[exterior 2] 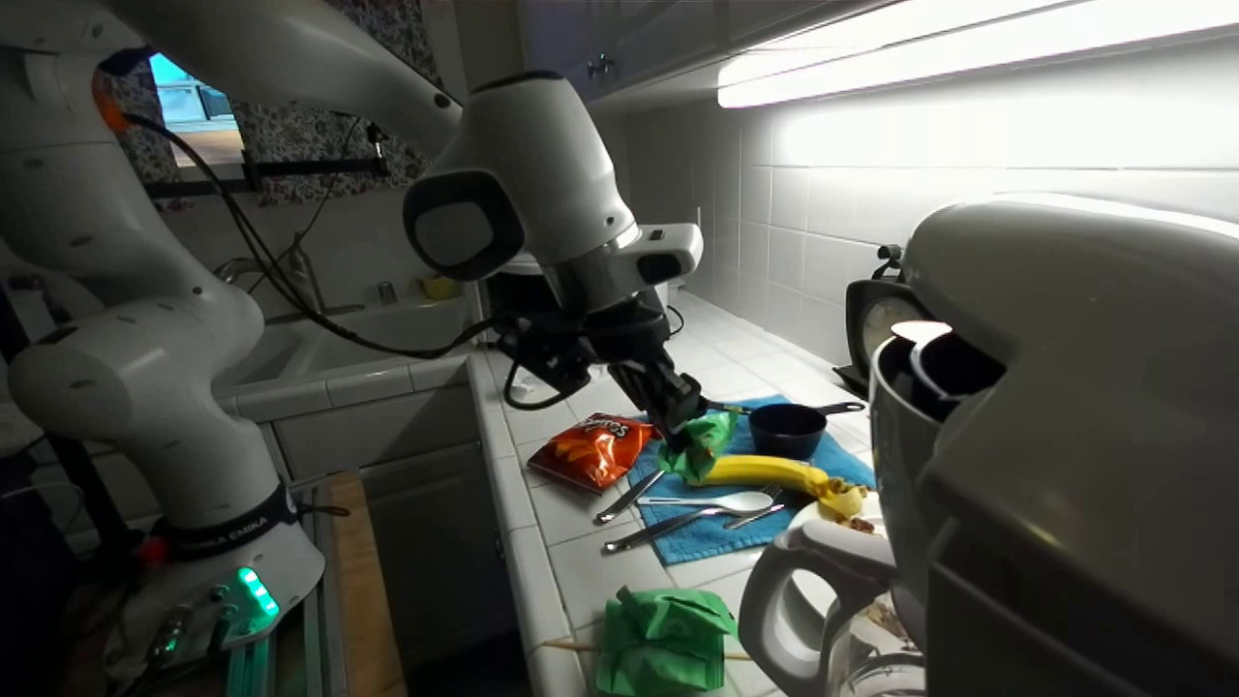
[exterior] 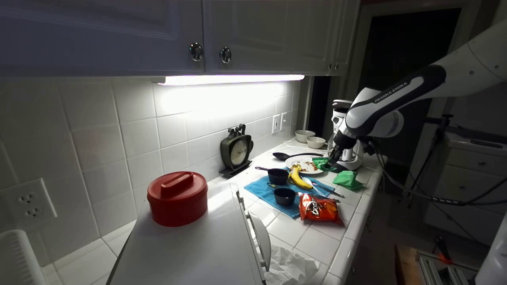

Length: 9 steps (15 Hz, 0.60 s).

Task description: Move all the small green packets to the left edge of the blue towel and move the doritos to the right edge of the towel

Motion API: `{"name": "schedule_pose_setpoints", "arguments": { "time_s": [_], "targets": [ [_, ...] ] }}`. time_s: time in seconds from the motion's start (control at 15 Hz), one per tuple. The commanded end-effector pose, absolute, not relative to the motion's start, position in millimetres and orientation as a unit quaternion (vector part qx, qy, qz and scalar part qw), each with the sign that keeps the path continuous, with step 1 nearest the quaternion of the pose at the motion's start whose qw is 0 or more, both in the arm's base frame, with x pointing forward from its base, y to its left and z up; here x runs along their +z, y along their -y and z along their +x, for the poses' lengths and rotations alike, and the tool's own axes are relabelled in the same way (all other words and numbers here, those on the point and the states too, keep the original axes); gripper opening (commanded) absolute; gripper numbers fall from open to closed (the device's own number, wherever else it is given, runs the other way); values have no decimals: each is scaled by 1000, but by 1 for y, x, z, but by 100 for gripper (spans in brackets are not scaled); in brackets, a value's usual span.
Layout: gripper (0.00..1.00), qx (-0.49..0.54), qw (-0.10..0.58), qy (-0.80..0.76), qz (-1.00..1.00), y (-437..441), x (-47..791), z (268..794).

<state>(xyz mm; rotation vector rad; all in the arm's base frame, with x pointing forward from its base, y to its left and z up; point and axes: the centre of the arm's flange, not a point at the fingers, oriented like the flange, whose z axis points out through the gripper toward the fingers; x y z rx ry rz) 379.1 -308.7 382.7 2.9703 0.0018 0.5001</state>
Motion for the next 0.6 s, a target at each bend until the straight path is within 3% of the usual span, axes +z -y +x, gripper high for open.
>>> {"name": "schedule_pose_setpoints", "arguments": {
  "time_s": [0.0, 0.53],
  "targets": [
    [3, 155, 40, -73, 984, 280, 405, 393],
    [3, 104, -18, -228, 968, 206, 405, 437]
  ]
}}
